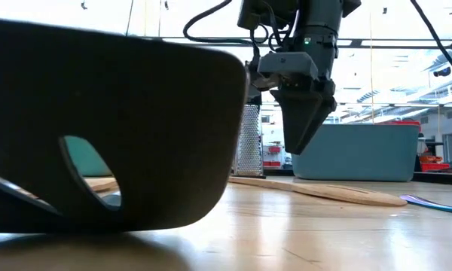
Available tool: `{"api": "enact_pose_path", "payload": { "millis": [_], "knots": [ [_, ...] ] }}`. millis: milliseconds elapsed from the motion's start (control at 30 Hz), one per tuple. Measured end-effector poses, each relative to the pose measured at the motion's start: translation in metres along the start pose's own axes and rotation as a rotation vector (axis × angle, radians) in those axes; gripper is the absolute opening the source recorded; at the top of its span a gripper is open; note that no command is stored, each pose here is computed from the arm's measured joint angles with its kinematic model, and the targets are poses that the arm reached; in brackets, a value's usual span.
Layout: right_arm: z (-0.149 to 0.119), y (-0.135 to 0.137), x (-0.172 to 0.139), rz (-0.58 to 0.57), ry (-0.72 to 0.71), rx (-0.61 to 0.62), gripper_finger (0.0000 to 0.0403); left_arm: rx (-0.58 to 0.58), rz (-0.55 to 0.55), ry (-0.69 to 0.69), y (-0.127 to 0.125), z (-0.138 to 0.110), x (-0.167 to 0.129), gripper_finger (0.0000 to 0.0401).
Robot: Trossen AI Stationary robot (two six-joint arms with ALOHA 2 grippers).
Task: Pick & Place Kitchen Items
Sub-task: Put the right brown spatula into the green bin
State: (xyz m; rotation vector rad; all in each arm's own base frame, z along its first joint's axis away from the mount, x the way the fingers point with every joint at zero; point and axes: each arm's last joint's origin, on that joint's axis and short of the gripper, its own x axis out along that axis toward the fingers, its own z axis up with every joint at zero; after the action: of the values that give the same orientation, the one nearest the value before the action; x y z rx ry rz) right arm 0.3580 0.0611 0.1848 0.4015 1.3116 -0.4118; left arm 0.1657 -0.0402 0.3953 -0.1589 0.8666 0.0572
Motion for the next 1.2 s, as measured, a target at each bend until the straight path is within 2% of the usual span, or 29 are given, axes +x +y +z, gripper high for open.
{"api": "enact_pose_path", "payload": {
  "millis": [133,267,500,867,1200],
  "knots": [
    [0.002,0.001,0.004,0.008,-0.002,0.003,0.0150,0.011,0.041,-0.042,-0.004,-0.004,0.001,0.0080],
    [0.004,0.001,0.014,0.003,0.008,0.008,0.0174,0.030,0.077,-0.046,-0.006,-0.007,0.007,0.0080],
    [0.010,-0.003,0.026,-0.013,0.003,0.027,0.0206,0.033,0.083,-0.048,-0.008,-0.011,0.022,0.0080],
    [0.008,-0.006,0.043,-0.029,0.034,0.048,0.0208,0.045,0.102,-0.002,-0.008,-0.022,0.042,0.0080],
    [0.001,-0.010,0.056,-0.029,0.020,0.073,0.0198,0.037,0.089,-0.052,-0.010,-0.017,0.044,0.0080]
  ]
}}
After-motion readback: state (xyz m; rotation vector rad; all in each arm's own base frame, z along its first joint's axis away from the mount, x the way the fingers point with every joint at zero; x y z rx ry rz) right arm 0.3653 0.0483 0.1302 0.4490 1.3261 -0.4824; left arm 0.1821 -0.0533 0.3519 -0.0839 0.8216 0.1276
